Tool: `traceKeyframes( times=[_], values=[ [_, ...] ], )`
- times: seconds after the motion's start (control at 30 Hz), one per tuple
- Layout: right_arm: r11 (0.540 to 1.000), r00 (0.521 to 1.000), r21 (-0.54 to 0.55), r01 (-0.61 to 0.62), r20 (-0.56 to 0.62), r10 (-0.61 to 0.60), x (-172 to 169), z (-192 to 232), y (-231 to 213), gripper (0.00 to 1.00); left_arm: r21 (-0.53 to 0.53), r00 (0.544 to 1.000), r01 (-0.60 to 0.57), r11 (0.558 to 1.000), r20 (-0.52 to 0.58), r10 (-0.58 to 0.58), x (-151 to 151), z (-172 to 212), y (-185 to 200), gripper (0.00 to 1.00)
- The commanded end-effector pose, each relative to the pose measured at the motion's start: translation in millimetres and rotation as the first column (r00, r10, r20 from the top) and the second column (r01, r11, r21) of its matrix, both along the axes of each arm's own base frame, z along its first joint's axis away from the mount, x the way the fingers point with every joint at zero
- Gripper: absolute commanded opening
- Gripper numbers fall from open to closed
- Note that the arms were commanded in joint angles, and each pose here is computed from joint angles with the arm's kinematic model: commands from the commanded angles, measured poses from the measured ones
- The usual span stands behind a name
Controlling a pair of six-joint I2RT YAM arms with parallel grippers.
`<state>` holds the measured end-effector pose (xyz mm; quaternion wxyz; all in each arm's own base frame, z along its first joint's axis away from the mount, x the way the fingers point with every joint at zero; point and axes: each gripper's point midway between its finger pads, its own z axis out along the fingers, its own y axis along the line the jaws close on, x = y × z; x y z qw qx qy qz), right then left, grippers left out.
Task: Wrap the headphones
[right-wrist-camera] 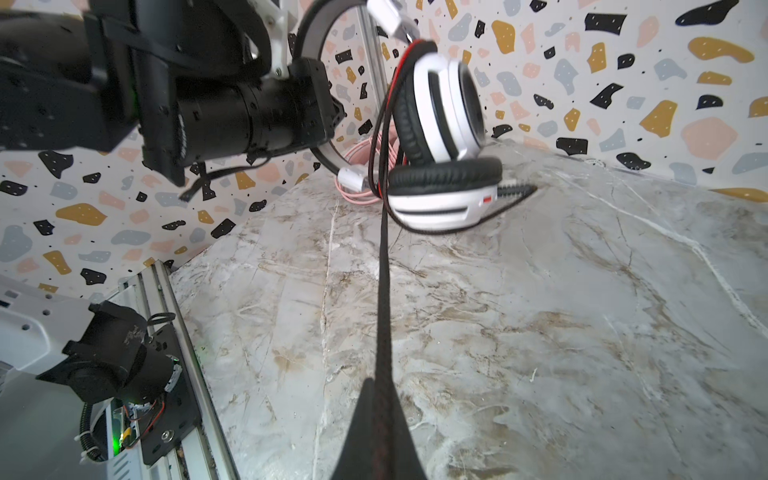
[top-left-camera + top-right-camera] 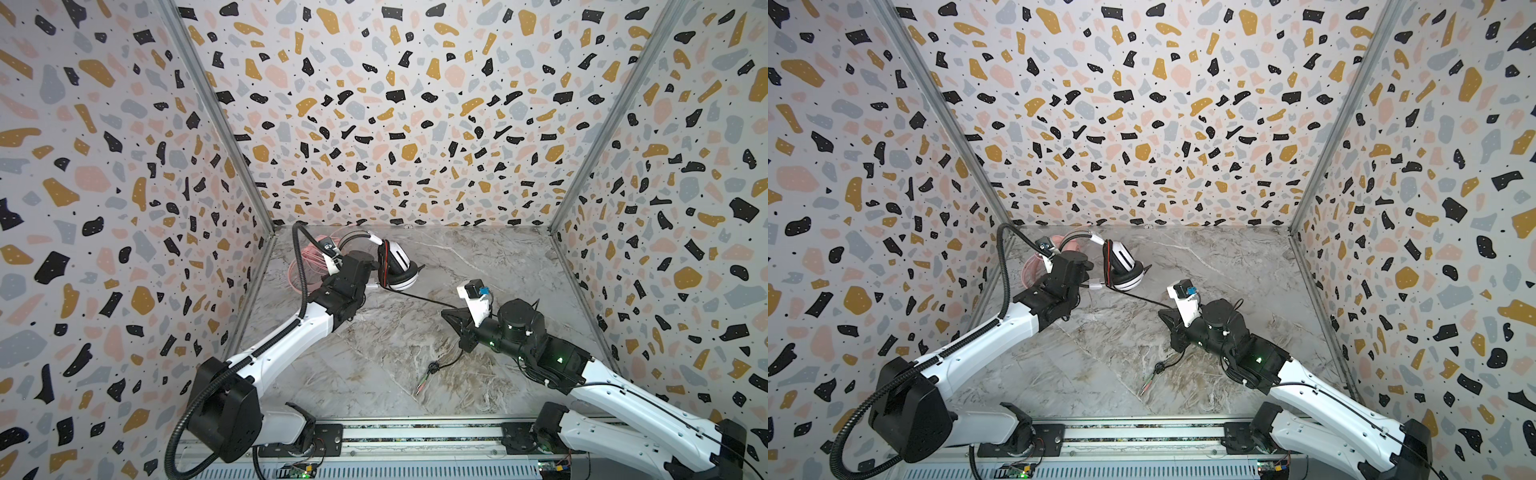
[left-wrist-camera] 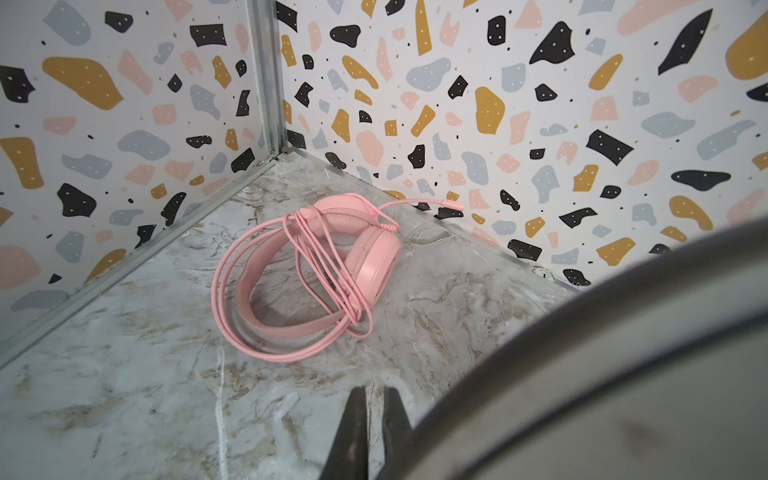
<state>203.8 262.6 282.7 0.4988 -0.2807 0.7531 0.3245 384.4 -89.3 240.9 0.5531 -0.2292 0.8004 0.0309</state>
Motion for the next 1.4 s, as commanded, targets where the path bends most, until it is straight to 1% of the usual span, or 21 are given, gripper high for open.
traceKeyframes(
  times=[0.0,0.17,0.37,0.47,0.5,0.6,0.63,0.73,0.9,1.1,1.27,1.37],
  values=[
    [0.999,0.995,0.040,0.019,0.099,-0.023,0,46,-8,0.00,0.072,0.995,-0.057,0.996,0.083,0.051,-2,24,5,0.00],
    [1.000,0.991,-0.009,0.027,0.131,-0.025,6,59,-7,0.00,0.129,1.000,-0.016,0.992,0.018,0.013,-9,6,-6,0.00],
    [0.996,0.989,-0.091,0.024,0.147,-0.010,19,68,1,0.00,0.169,1.000,0.021,0.985,-0.017,-0.018,-17,-8,-18,0.00],
    [0.994,0.986,-0.103,0.026,0.168,-0.009,25,80,4,0.00,0.196,0.998,0.050,0.979,-0.052,-0.041,-19,-18,-26,0.00],
    [0.994,0.984,-0.104,0.030,0.175,-0.011,28,85,4,0.00,0.204,0.996,0.074,0.976,-0.070,-0.061,-19,-22,-31,0.00],
    [0.994,0.982,-0.106,0.037,0.186,-0.016,37,94,3,0.00,0.240,0.978,0.192,0.952,-0.133,-0.164,-17,-31,-51,0.00],
    [0.994,0.981,-0.100,0.042,0.191,-0.022,40,98,1,0.00,0.246,0.972,0.213,0.946,-0.149,-0.180,-18,-35,-55,0.00],
    [0.994,0.980,-0.089,0.065,0.196,-0.047,52,101,-5,0.00,0.219,0.960,0.258,0.941,-0.169,-0.224,-21,-41,-62,0.00],
    [0.993,0.981,-0.068,0.097,0.178,-0.084,75,99,-21,0.00,0.167,0.943,0.322,0.932,-0.141,-0.300,-28,-40,-72,0.00],
    [0.994,0.984,-0.040,0.105,0.151,-0.098,95,95,-32,0.00,0.132,0.904,0.422,0.897,-0.135,-0.405,-37,-35,-87,0.00],
    [0.991,0.979,-0.021,0.130,0.162,-0.125,105,98,-42,0.00,0.088,0.837,0.542,0.836,-0.142,-0.528,-48,-40,-104,0.00],
    [0.992,0.980,-0.008,0.125,0.157,-0.122,109,99,-45,0.00,0.063,0.788,0.610,0.790,-0.155,-0.596,-54,-48,-116,0.00]
  ],
)
